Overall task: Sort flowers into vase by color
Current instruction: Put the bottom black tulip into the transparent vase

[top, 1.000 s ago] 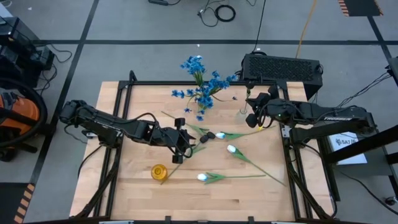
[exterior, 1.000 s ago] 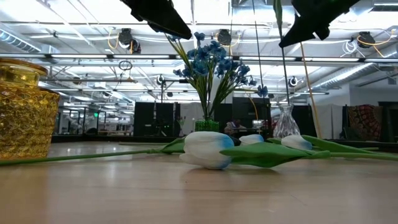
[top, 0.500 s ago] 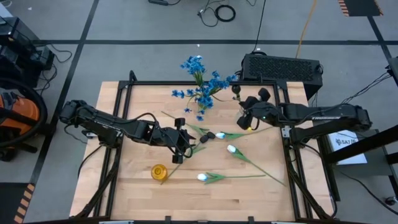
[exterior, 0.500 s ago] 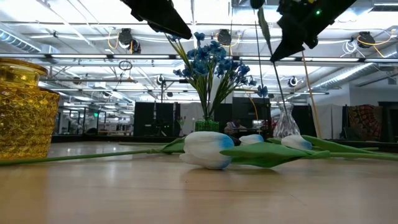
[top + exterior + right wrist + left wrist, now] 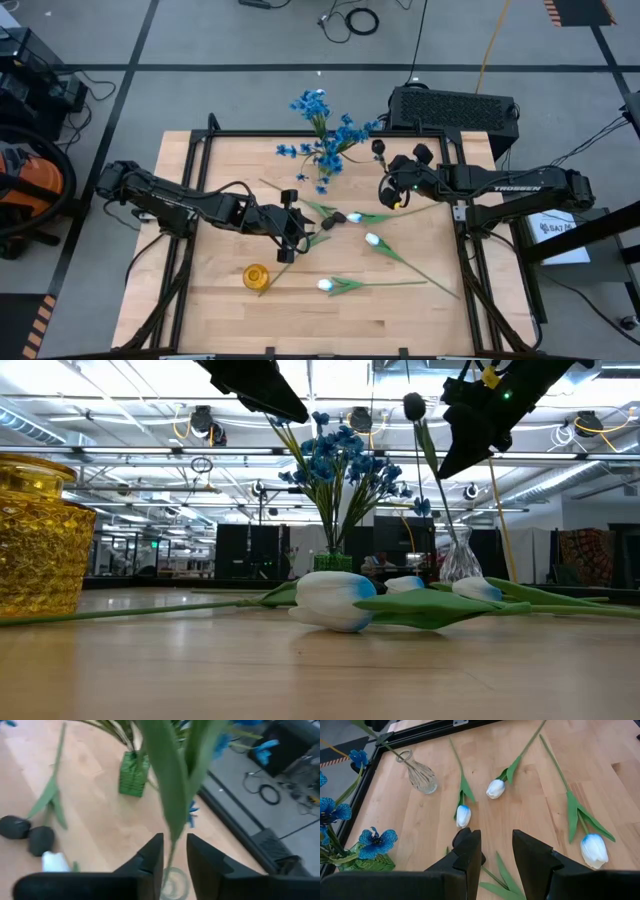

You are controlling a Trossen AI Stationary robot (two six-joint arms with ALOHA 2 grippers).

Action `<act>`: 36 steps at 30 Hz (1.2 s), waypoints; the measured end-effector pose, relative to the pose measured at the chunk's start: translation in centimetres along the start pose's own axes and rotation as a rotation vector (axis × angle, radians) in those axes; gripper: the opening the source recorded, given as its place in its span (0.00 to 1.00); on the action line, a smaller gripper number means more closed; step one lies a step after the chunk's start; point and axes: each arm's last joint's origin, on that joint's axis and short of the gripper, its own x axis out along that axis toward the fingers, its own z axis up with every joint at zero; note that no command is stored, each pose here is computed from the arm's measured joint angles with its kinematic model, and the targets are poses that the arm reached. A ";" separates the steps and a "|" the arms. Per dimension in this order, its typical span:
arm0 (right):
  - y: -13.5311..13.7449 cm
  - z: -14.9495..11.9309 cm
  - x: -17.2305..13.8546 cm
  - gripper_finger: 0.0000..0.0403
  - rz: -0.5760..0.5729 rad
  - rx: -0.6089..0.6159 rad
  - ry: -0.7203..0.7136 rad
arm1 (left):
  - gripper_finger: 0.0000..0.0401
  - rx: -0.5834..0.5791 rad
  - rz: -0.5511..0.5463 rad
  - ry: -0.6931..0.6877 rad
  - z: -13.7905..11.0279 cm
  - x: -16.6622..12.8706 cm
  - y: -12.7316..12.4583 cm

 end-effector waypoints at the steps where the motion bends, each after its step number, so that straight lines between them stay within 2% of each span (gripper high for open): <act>1: 0.0 0.0 0.0 0.22 0.015 0.000 0.005 | 0.30 0.000 0.000 0.000 0.0 0.0 0.0; 10: -0.5 -0.3 -0.9 0.39 0.045 0.008 0.017 | 0.30 -0.024 -0.001 0.001 0.0 0.0 0.0; 19: -2.4 -1.0 -3.6 0.45 0.053 0.084 0.003 | 0.30 -0.168 -0.013 0.000 0.0 -0.1 -0.3; 24: -2.9 -1.3 -4.4 0.47 0.065 0.096 0.002 | 0.30 -0.223 -0.067 0.005 0.0 -0.4 -2.5; 28: -3.0 -1.4 -4.5 0.48 0.087 0.098 0.004 | 0.30 -0.187 -0.086 0.020 -0.4 0.0 -4.9; 32: -2.9 -1.4 -4.5 0.50 0.105 0.098 0.009 | 0.30 -0.167 -0.091 0.026 -0.9 1.3 -7.0; 36: -2.9 -1.4 -4.5 0.52 0.102 0.095 0.008 | 0.30 -0.218 -0.088 0.072 -1.8 2.9 -8.3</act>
